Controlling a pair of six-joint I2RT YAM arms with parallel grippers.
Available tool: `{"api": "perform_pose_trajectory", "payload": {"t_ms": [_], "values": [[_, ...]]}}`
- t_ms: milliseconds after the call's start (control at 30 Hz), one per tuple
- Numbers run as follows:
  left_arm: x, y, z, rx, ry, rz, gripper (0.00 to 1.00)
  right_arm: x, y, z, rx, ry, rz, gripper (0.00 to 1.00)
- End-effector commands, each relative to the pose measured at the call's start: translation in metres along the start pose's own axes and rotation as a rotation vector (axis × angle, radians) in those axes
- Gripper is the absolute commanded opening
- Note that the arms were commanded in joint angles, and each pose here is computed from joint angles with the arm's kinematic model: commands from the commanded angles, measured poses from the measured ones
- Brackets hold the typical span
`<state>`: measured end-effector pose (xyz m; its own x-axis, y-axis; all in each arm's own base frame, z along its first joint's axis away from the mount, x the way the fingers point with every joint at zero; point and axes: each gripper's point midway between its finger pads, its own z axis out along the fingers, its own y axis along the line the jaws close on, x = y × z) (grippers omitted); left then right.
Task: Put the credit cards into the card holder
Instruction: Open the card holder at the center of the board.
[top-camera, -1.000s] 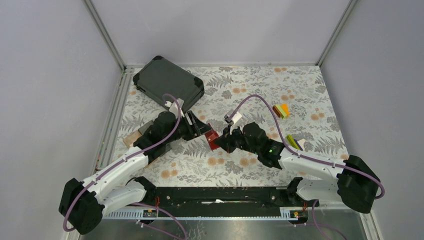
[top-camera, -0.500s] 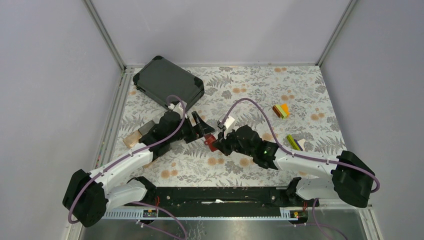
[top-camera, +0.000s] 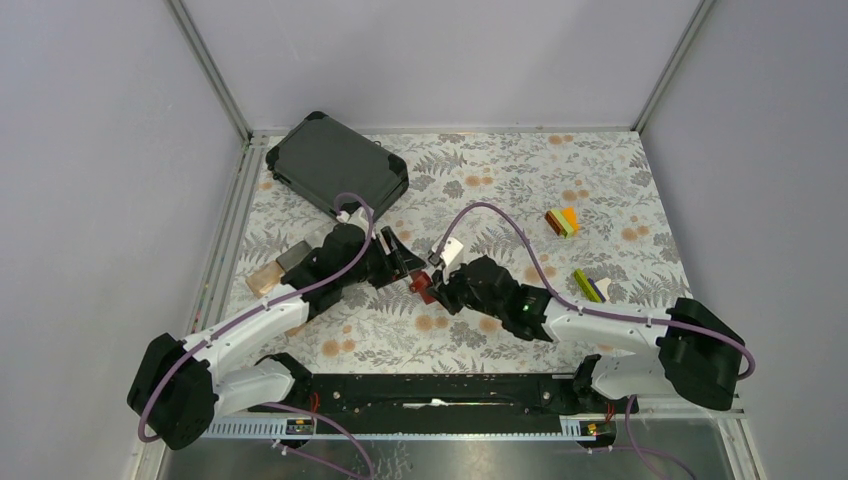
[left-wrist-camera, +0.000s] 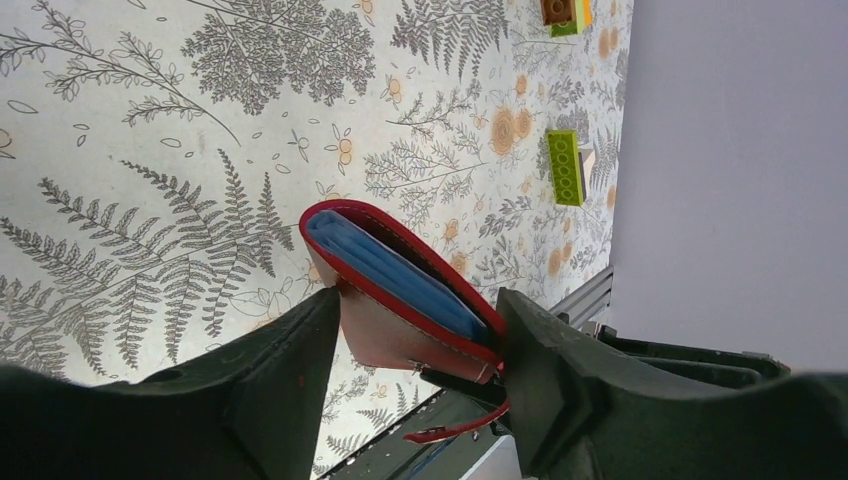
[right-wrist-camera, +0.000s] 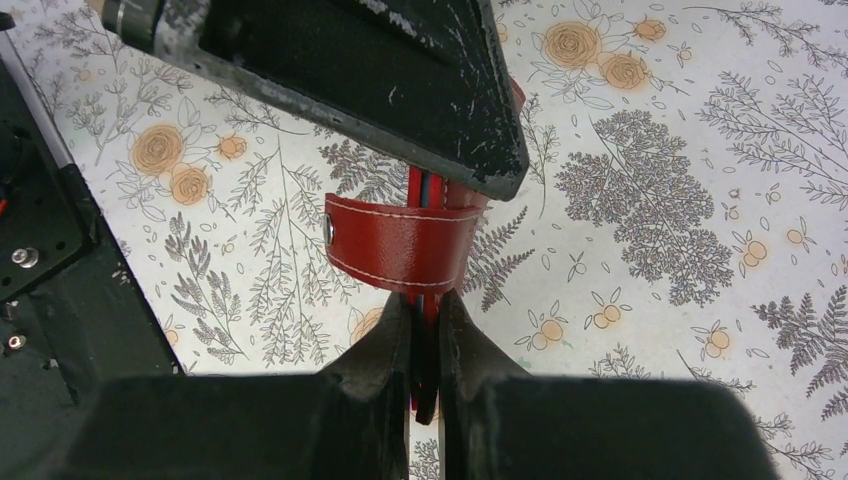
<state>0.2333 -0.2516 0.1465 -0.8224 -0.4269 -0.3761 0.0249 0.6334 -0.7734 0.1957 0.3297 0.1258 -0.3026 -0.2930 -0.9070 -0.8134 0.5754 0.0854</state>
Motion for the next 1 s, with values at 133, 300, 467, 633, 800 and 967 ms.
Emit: {"api": "perform_pose_trajectory", "payload": {"t_ms": [133,300,467,633,800,967], "values": [[-0.019,0.011,0.004,-0.075,-0.090,-0.012,0.31,-0.037,0.012,0.002,-0.011,-0.104,-0.052,0.00],[-0.017,0.013,0.005,-0.078,-0.082,-0.019,0.02,-0.035,0.012,0.006,0.011,-0.103,-0.070,0.03],[-0.012,0.009,0.007,-0.058,-0.058,-0.028,0.00,-0.044,0.006,0.010,0.088,-0.153,-0.067,0.28],[-0.010,0.006,0.008,-0.041,-0.043,-0.032,0.00,-0.057,0.000,0.013,0.144,-0.215,-0.020,0.43],[-0.008,0.005,0.007,-0.033,-0.033,-0.032,0.00,-0.063,0.000,0.020,0.166,-0.239,0.005,0.51],[-0.007,0.005,0.005,-0.031,-0.031,-0.031,0.00,-0.059,-0.007,0.025,0.211,-0.231,0.016,0.55]]}}
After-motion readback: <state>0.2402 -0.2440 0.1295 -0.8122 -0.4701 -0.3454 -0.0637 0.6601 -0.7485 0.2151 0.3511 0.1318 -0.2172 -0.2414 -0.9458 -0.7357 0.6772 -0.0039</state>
